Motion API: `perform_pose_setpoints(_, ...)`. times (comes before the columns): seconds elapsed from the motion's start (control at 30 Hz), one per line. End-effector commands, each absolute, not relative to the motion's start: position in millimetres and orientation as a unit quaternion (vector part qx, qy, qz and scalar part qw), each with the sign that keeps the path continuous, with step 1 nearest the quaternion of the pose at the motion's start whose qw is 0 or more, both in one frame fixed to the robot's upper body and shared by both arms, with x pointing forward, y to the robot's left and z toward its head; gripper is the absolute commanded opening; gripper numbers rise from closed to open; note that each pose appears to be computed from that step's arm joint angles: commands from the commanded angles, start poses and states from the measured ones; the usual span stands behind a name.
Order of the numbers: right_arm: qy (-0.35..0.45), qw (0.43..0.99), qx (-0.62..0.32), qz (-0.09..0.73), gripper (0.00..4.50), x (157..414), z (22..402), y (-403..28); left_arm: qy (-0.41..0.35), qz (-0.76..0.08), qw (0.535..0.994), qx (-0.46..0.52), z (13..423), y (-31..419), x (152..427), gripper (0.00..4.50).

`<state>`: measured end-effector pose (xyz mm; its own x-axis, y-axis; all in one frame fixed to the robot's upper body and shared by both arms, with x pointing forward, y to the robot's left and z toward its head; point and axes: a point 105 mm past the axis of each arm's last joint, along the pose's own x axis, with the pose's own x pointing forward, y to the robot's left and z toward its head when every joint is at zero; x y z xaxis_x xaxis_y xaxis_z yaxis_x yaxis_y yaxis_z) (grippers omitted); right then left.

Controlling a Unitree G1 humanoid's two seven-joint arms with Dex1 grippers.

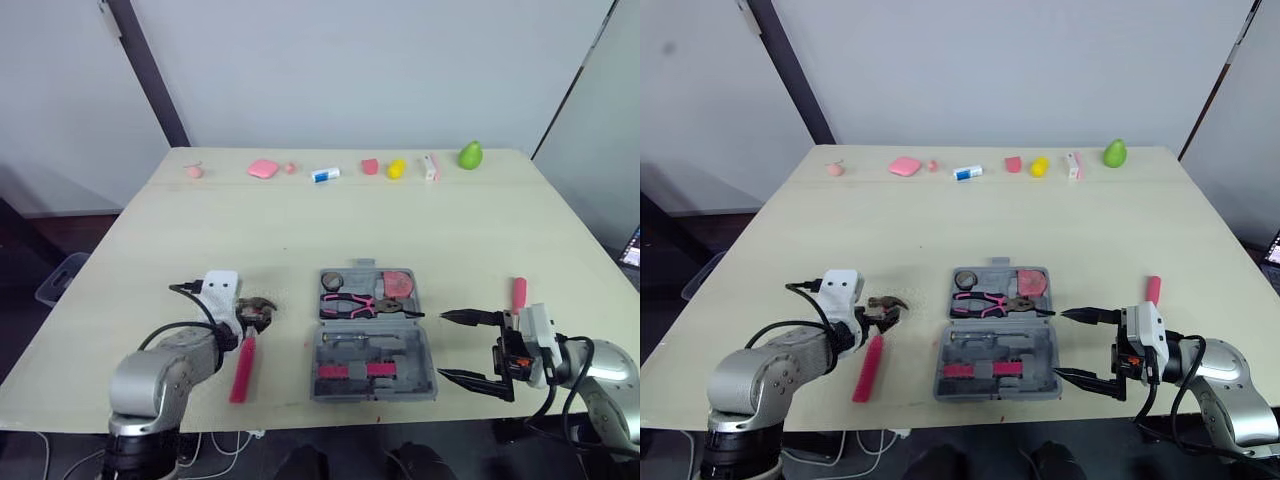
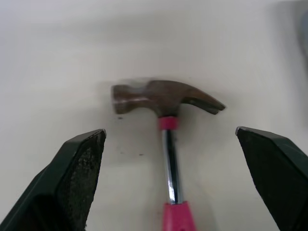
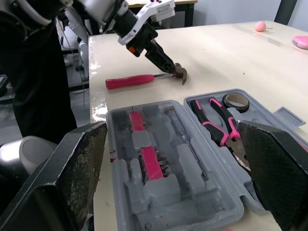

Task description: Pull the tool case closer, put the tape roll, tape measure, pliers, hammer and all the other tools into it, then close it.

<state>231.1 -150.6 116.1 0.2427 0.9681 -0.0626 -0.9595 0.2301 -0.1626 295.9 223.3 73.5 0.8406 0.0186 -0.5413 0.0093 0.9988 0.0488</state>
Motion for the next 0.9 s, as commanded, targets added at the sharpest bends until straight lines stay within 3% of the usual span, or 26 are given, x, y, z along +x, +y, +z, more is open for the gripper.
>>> perform_pose_setpoints(0.03,-0.047,0.786,-0.095,0.609,4.5,232.3,125.8,-152.9,0.22,0.005,0.975,0.042,76.1,216.1,298.4,4.4)
perform_pose_setpoints(0.33,-0.048,0.786,-0.099,0.608,4.5,235.1,126.9,-154.0,0.182,0.013,0.982,0.046,50.7,214.2,304.7,4.4)
perform_pose_setpoints(0.43,-0.049,0.784,-0.1,0.61,4.5,235.7,127.1,-153.1,0.184,0.015,0.982,0.045,44.6,212.6,307.6,3.64)
perform_pose_setpoints(0.53,-0.049,0.784,-0.1,0.611,4.5,235.2,127.5,-153.4,0.183,0.02,0.982,0.039,42.5,212.3,308.3,2.17)
perform_pose_setpoints(0.9,-0.054,0.787,-0.108,0.605,4.5,237.1,129.1,-156.6,0.177,0.041,0.983,0.036,37.4,220.4,309.4,2.17)
